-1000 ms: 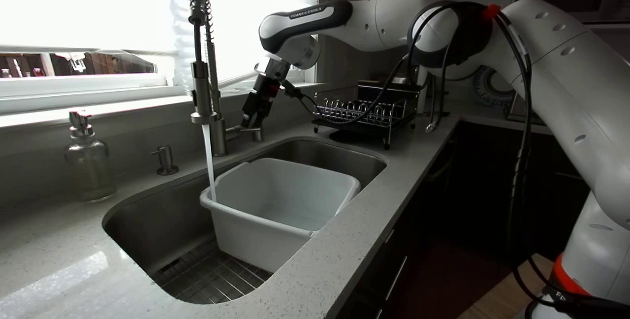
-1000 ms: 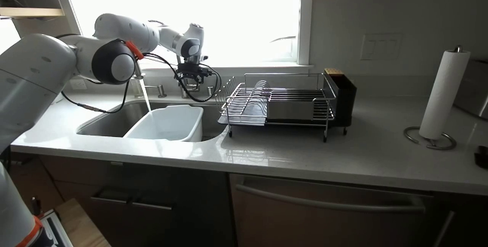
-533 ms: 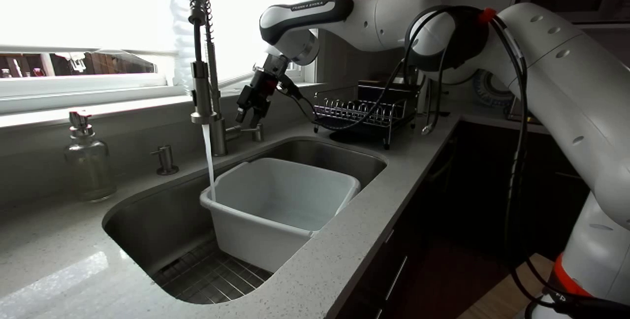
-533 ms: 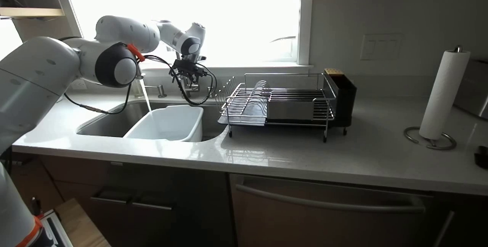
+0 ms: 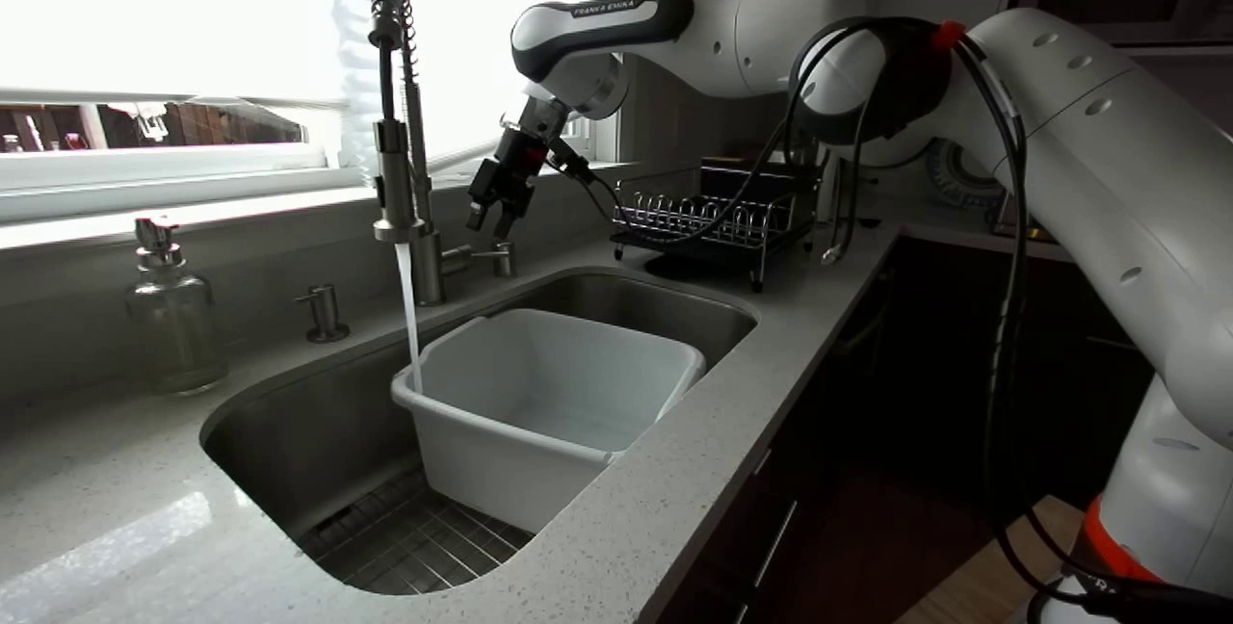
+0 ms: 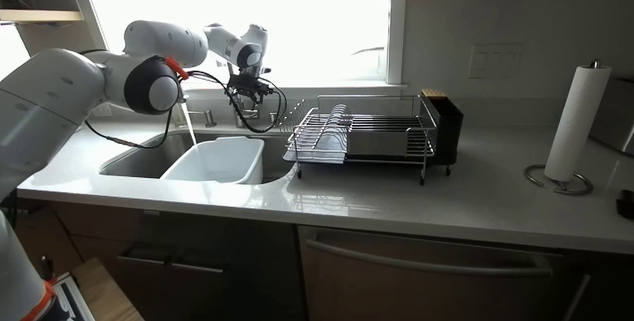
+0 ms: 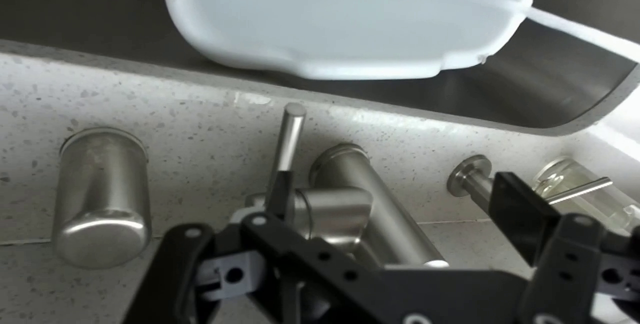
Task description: Open the tap and let it run for a while then close it
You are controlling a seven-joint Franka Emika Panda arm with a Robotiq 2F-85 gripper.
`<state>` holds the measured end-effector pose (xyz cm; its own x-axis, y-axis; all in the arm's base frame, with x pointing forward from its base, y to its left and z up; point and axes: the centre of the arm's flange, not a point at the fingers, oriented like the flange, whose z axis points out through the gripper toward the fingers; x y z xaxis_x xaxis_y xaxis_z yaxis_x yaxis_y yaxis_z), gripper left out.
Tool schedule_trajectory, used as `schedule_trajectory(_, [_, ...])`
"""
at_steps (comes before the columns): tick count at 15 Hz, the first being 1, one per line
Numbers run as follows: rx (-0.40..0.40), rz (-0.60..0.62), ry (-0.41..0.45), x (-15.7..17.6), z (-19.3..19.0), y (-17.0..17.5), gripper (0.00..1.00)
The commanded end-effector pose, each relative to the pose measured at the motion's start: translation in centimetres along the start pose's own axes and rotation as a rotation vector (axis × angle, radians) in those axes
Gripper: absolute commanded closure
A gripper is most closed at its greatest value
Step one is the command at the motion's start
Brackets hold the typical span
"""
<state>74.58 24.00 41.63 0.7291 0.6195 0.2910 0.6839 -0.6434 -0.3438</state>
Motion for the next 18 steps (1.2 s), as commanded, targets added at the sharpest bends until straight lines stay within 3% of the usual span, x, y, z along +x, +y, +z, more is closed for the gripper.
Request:
schedule_trajectory(1, [-0.028, 0.012, -0.003, 0.7, 0.6, 1.8, 0.00])
schedule_trajectory(18, [0.070, 0.042, -0.033, 1.6, 3.5, 1.1, 0.00])
